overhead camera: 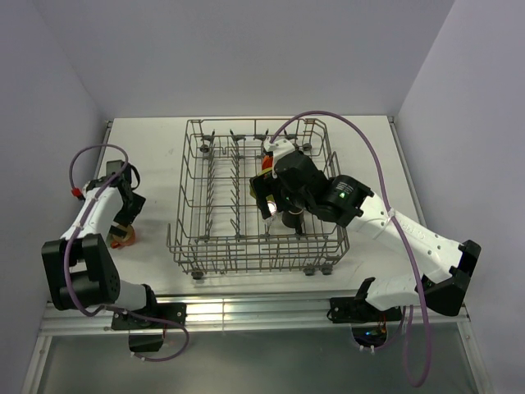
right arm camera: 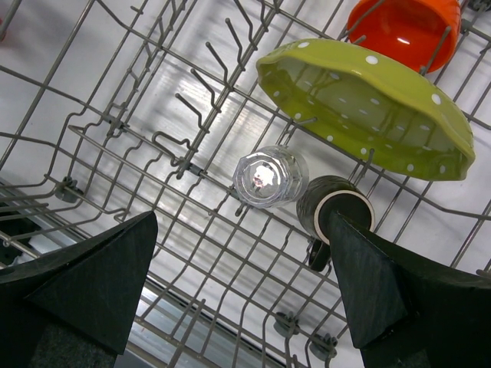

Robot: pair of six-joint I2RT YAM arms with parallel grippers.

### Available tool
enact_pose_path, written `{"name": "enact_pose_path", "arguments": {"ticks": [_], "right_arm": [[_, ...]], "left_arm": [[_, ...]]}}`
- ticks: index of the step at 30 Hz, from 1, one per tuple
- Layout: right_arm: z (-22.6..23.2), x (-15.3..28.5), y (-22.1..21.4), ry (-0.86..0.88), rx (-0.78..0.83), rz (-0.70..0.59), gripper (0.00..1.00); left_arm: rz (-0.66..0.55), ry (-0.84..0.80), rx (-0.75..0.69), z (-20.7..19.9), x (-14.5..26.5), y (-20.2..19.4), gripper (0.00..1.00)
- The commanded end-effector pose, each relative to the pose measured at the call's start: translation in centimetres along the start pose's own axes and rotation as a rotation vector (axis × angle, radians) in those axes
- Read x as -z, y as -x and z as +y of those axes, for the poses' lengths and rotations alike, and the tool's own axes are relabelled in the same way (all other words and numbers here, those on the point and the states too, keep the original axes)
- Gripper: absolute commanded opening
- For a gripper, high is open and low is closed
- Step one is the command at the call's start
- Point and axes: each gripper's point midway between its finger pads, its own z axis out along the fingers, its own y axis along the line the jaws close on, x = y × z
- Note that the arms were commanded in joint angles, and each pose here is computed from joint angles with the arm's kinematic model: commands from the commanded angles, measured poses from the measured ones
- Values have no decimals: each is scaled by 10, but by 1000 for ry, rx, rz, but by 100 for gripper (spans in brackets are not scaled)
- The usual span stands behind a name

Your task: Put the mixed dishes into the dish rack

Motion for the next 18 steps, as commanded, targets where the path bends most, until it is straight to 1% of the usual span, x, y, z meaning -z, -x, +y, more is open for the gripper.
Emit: {"name": "enact_pose_path", "arguments": {"ticks": [1,7,13,15,16,17,18], "right_arm": [[4,6,13,17,-7,-52,99],[3,7,12,16,-2,-57,100],[1,6,8,12,-2,-61,99],[0,7,9,8,-4,-70,100],[0,8,9,9,-2,-70,100],[-2,8,9,4,-3,-73,100],[-2,8,10,5,-3,-76,99]], "left_arm": [[7,9,-11,-2,-12,-3,88],[27,39,-26,-4,-26,-10,86],[42,45,-38,-6,-33,-15,78],[50,50,-45,-5,-36,-18,74],[51,42,-45,-6,-37,-19,70],[67,41,-51,-5,-38,-23,62],[71,36,-50,-6,-39,-24,58]]}}
